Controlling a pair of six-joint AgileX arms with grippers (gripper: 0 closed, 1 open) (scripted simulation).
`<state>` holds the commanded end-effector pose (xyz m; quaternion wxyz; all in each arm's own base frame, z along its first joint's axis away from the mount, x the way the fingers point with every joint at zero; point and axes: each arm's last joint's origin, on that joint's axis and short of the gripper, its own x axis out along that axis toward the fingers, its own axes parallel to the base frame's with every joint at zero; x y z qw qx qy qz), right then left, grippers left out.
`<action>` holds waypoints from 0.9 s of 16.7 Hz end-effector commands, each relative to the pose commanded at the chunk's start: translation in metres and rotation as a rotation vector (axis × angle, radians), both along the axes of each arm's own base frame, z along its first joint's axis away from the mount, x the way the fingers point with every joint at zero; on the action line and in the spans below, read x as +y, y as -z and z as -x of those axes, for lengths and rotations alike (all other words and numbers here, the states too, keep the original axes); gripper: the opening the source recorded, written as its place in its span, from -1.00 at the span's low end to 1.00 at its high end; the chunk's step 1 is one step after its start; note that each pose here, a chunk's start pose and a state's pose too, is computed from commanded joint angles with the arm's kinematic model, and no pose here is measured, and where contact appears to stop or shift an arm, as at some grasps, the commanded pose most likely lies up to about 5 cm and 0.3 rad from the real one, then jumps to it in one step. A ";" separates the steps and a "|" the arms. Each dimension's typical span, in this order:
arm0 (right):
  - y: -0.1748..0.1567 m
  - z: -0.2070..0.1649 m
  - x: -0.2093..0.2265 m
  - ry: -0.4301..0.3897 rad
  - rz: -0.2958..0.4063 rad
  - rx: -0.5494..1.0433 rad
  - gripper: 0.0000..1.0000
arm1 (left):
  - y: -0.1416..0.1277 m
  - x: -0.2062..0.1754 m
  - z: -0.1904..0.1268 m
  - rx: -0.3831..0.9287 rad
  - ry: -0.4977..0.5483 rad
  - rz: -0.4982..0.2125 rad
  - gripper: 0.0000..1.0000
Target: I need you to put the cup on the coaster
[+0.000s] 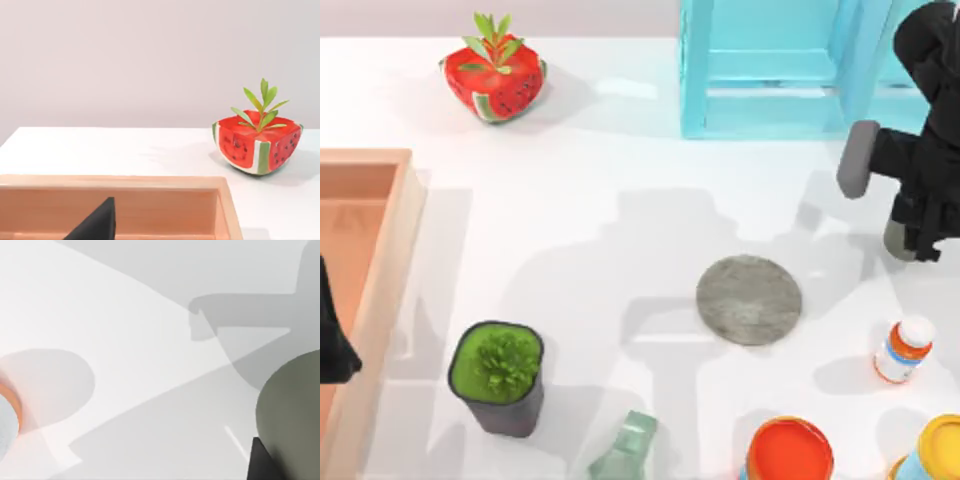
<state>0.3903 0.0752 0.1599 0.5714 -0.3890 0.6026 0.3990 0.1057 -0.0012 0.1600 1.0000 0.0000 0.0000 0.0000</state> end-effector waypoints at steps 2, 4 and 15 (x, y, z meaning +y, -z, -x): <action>0.001 0.000 0.042 0.168 0.016 0.024 -1.00 | 0.000 0.000 0.000 0.000 0.000 0.000 1.00; 0.001 0.005 0.078 0.353 0.040 0.044 -1.00 | 0.000 0.000 0.000 0.000 0.000 0.000 1.00; -0.043 0.027 0.168 1.139 0.013 0.004 -1.00 | 0.000 0.000 0.000 0.000 0.000 0.000 1.00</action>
